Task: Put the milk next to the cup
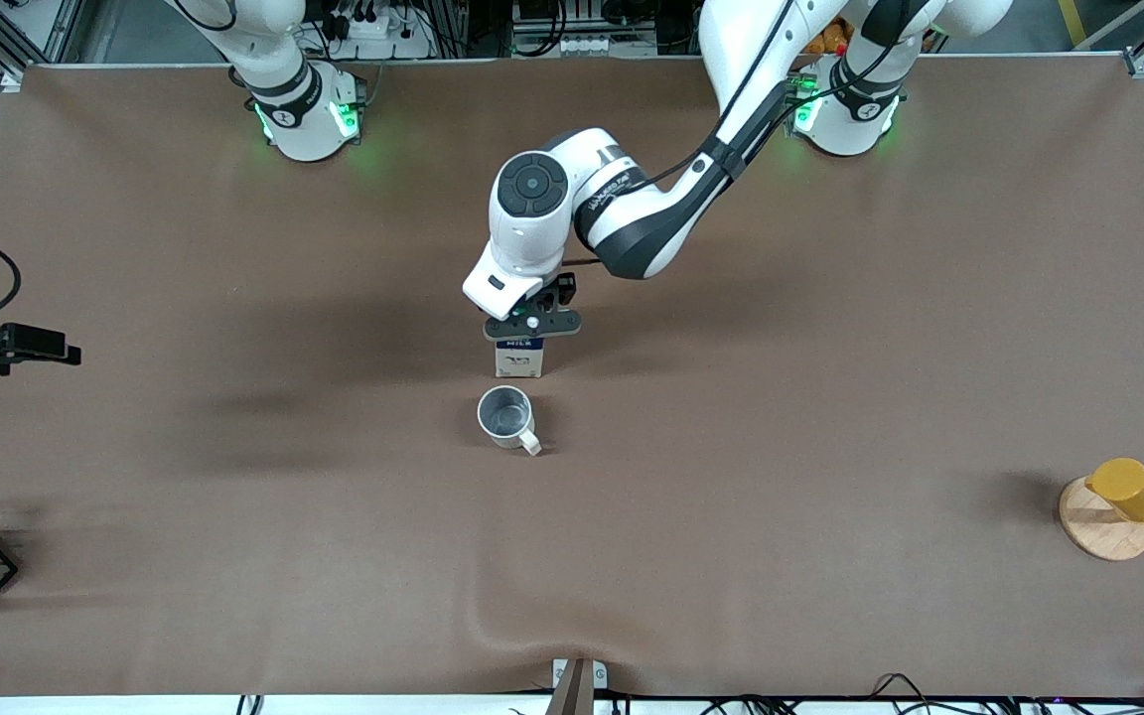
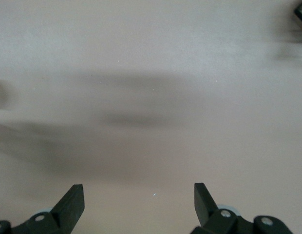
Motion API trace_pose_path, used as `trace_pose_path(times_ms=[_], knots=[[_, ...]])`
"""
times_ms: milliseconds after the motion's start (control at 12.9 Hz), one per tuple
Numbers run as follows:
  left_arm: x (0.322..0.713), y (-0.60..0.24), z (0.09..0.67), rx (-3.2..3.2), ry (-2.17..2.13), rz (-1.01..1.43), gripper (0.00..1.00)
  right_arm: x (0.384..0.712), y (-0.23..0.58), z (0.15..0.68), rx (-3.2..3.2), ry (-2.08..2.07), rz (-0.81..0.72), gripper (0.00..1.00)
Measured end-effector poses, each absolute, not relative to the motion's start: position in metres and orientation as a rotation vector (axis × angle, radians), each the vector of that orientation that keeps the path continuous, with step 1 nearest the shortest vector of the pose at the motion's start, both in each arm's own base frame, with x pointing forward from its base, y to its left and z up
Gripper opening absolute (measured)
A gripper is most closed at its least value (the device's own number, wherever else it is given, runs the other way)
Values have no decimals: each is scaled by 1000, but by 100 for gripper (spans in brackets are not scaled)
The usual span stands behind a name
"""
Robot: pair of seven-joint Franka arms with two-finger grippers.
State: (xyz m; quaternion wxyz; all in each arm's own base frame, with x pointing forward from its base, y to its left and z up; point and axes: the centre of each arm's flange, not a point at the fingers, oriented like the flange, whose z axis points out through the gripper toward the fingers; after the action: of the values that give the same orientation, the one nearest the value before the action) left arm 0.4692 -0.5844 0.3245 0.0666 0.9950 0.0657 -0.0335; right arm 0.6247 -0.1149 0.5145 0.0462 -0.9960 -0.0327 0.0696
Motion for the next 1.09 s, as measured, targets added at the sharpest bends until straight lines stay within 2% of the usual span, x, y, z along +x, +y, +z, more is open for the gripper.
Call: trace_pose_path(times_ms=[78,155,311,1088], knots=[[470,-584,324,3001,200,-98,87,618,-105,527,-3051,-67,212,100],[471,-583,325,3000,199,-96,87,612,-97,537,-3059,-52,210,100],[472,-584,328,2995,199,-90,100,604,-89,551,-3071,-42,200,100],[479,-586,341,2945,398,-59,100,568,-89,599,-3112,57,218,100]])
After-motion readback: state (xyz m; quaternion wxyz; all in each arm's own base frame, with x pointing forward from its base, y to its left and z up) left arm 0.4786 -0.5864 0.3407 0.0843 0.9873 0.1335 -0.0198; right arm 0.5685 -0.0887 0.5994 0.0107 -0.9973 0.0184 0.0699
